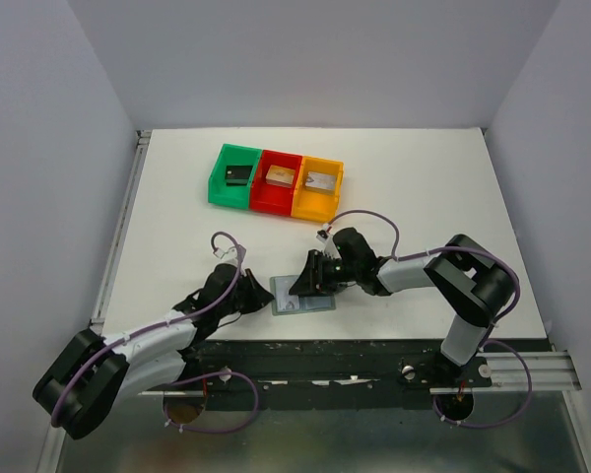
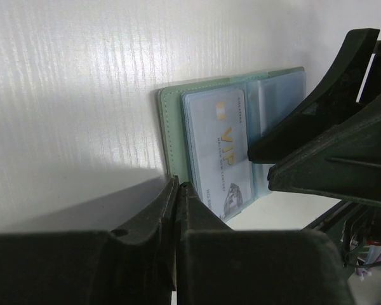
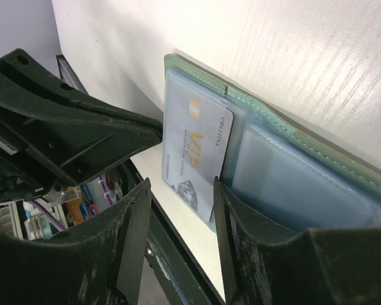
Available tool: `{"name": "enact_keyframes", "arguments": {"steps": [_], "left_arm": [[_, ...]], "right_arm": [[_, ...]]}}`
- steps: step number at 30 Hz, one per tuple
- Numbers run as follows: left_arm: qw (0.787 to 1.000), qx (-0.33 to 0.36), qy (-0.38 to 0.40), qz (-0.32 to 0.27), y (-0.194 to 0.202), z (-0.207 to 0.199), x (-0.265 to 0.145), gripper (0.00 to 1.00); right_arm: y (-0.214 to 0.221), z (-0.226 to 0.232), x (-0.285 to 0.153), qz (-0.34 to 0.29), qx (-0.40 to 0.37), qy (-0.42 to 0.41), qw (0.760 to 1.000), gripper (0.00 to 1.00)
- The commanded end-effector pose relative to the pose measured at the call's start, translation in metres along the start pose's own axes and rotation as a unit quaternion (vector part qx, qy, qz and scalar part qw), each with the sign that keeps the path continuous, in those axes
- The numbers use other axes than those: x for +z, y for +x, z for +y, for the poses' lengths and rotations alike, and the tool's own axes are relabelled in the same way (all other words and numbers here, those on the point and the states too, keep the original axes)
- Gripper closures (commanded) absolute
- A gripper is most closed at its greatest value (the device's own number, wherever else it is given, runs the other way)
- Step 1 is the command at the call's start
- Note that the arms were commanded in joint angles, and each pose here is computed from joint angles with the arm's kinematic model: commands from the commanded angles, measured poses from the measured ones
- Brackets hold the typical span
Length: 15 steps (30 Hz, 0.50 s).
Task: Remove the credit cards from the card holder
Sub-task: Remove the credit card from the card holder.
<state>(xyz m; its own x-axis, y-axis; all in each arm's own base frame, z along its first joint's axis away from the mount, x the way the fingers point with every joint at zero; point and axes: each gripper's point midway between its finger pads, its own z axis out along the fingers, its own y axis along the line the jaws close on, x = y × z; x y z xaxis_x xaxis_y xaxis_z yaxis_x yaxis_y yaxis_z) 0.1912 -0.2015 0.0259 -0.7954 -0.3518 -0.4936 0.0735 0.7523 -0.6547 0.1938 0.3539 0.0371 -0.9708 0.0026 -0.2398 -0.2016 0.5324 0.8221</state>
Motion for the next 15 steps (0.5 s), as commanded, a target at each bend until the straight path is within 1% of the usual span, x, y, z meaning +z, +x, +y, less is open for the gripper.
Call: {"name": "enact_keyframes", "arguments": {"steps": [1,7,10,15], "left_arm": [[0.999,0.020,-0.022,-0.024,-0.013,0.001,-0.013,0.86],[0.997,0.022,0.018,-0.066,-0.037,-0.024,-0.024,0.86],[0.997,0.026,0.031,-0.059,-0.035,-0.029,-0.019,0.87],[0.999,0.026,0.016,-0.027,-0.023,-0.020,-0.004,0.90]], "right_arm": [[0.002,-0.012,0.000,0.004,-0.001,0.020,1.000,0.48],[0.001,-0.011,0.000,0.005,-0.008,0.023,1.000,0.48],[0.001,-0.012,0.000,0.006,-0.005,0.024,1.000,0.48],[0.002,-0.013,0.000,0.007,-0.004,0.026,1.000,0.48]]}}
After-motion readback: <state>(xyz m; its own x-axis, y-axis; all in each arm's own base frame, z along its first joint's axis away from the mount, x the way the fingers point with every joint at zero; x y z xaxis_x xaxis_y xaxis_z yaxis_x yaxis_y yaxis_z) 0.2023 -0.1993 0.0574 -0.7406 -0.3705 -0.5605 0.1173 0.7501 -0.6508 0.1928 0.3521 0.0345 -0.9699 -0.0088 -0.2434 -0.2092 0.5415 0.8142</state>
